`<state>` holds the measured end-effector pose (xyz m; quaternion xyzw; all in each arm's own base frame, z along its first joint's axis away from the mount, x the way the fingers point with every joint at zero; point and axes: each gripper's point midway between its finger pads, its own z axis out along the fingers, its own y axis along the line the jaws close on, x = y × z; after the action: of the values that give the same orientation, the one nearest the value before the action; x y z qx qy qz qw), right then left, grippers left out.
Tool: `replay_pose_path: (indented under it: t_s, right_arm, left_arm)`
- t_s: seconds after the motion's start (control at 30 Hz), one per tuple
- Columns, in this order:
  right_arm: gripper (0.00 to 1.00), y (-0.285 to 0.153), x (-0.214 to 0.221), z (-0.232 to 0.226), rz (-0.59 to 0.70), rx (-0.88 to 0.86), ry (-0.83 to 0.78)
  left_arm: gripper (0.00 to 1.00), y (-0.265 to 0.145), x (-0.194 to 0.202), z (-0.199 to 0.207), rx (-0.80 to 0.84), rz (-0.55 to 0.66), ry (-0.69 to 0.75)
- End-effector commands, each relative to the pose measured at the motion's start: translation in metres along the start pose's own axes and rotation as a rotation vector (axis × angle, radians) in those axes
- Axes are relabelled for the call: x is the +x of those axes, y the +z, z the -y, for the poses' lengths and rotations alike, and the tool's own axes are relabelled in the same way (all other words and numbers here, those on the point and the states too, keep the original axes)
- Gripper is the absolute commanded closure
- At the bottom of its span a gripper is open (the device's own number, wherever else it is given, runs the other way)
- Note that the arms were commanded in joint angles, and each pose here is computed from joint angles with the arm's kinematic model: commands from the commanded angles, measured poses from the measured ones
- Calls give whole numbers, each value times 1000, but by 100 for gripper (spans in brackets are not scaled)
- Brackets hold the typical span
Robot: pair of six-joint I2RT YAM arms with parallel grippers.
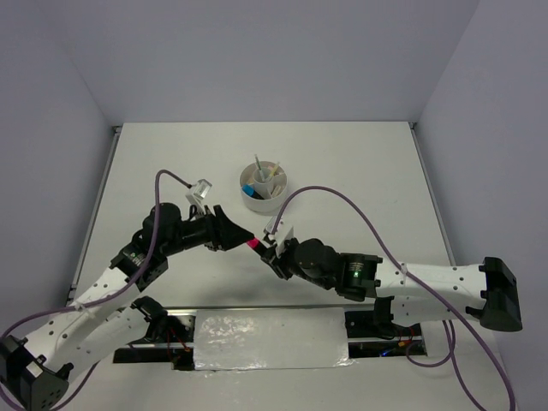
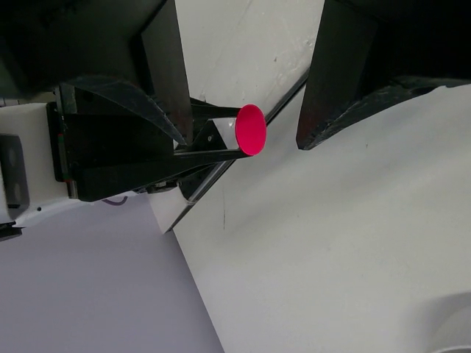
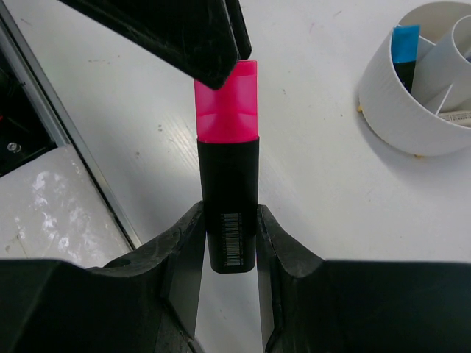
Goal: Sort the stationery into containers
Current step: Place the pen in the storage box.
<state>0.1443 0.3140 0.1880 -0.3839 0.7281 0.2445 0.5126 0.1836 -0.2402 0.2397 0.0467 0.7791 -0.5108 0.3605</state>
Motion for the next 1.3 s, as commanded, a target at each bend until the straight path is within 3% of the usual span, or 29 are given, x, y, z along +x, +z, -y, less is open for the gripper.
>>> replay_pose_path:
  t_s: [0.0,0.17,0.27,0.47,0.5,0.57,0.6,0.63,0.9,0.97,1.27]
  right_arm:
    - [90,-4,-28,4,69,26,15]
    - [89,-4,-30,3,71,22,9]
    - [89,-3,-30,2,66,18,5]
    - [85,-1,-36,-1,85,11,9]
    - [79,0,-36,0,84,22,14]
    - [40,0,-33,9,82,76,40]
    - [13,-1,-31,13,84,100,55]
    - [0,-2,-28,17,85,121,78]
    - [0,-45,-15,73,151,384,255]
    - [0,-57,-17,79,182,391,298]
    - [0,-89,-14,89,192,384,336]
  left_arm:
    - [34,3,-8,15,50,16,22]
    - [43,9,-1,13,39,-10,22]
    - [55,11,0,17,54,-15,23]
    - [93,19,1,19,57,-37,28]
    - [100,20,1,19,55,-37,32]
    - [100,22,-8,12,7,-4,61]
    - [100,22,-13,7,-28,17,73]
    - [100,23,-23,-7,-109,67,85]
    - [100,47,-85,-40,-340,237,207]
    - [100,53,-104,-39,-355,293,226]
    - [100,83,-140,-77,-471,338,218]
